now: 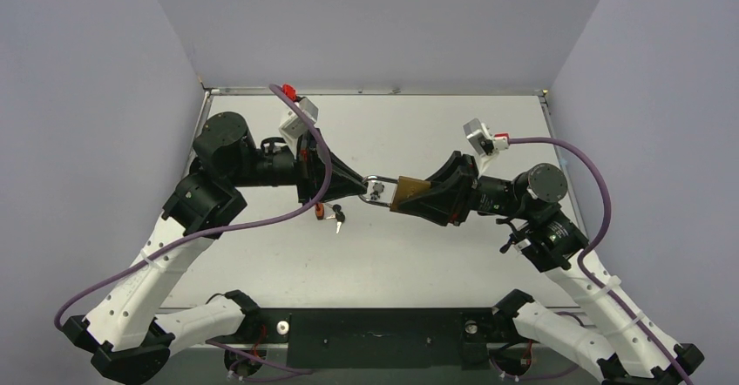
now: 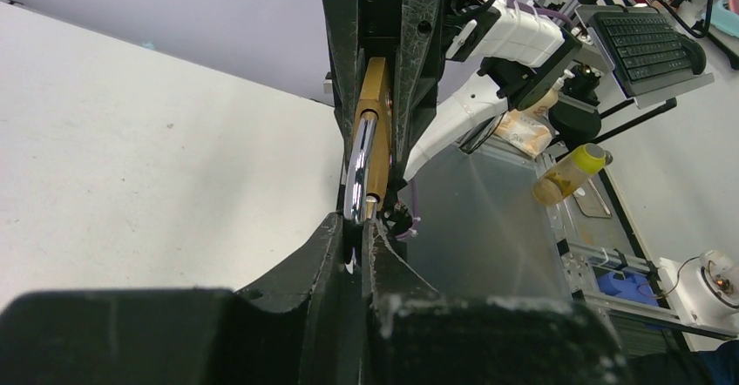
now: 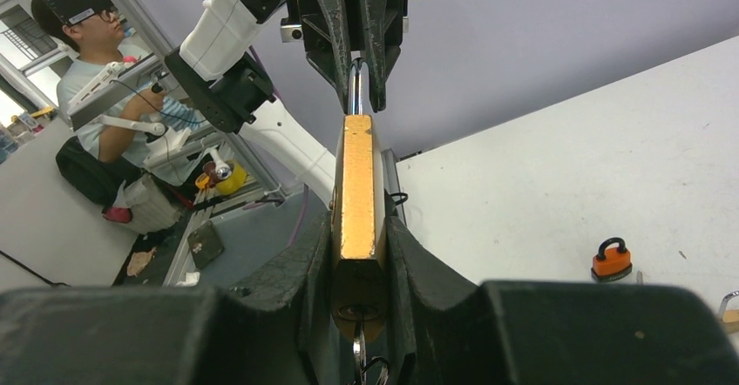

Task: Lock with the key
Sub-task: Lock the lock.

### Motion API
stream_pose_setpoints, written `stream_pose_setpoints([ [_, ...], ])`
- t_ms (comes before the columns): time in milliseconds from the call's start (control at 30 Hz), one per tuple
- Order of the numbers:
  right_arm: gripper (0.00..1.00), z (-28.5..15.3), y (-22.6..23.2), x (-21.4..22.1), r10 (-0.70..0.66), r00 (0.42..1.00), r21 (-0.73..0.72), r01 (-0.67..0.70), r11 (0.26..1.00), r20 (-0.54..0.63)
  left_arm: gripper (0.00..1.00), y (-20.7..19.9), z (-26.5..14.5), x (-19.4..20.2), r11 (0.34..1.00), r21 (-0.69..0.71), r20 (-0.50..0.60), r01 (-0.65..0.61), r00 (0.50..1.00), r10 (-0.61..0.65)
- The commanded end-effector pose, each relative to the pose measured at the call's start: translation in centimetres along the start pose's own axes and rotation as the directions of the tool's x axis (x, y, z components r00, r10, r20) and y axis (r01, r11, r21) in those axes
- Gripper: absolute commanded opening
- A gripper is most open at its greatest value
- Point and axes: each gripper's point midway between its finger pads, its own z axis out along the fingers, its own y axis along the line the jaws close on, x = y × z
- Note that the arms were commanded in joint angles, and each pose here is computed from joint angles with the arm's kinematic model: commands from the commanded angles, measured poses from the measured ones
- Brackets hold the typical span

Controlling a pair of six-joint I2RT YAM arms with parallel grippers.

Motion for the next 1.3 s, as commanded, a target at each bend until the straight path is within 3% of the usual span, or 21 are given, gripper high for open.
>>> stream_pose_setpoints([
  [0, 0.00, 0.2, 2.7, -3.7, -0.090, 0.992, -0.066, 0.096, 0.993, 0.092, 0.00, -0.7, -0.2, -0.8, 0.998, 0.016, 0.029, -0.057, 0.998, 0.057],
  [567, 0.00, 2.1, -0.3, -4.0, -0.089, 0.990, 0.031, 0.086, 0.996, 0.113, 0.00, -0.7, 2.7, 0.8, 0.997, 0.063, 0.027, 0.053, 0.998, -0.055],
  [1267, 0.00, 3.8, -3.1, -5.5, -0.082, 0.989, 0.135, 0.066, 0.989, 0.120, 0.00, 1.1, 4.2, 4.7, 0.990, -0.053, -0.069, 0.134, 0.988, -0.137],
])
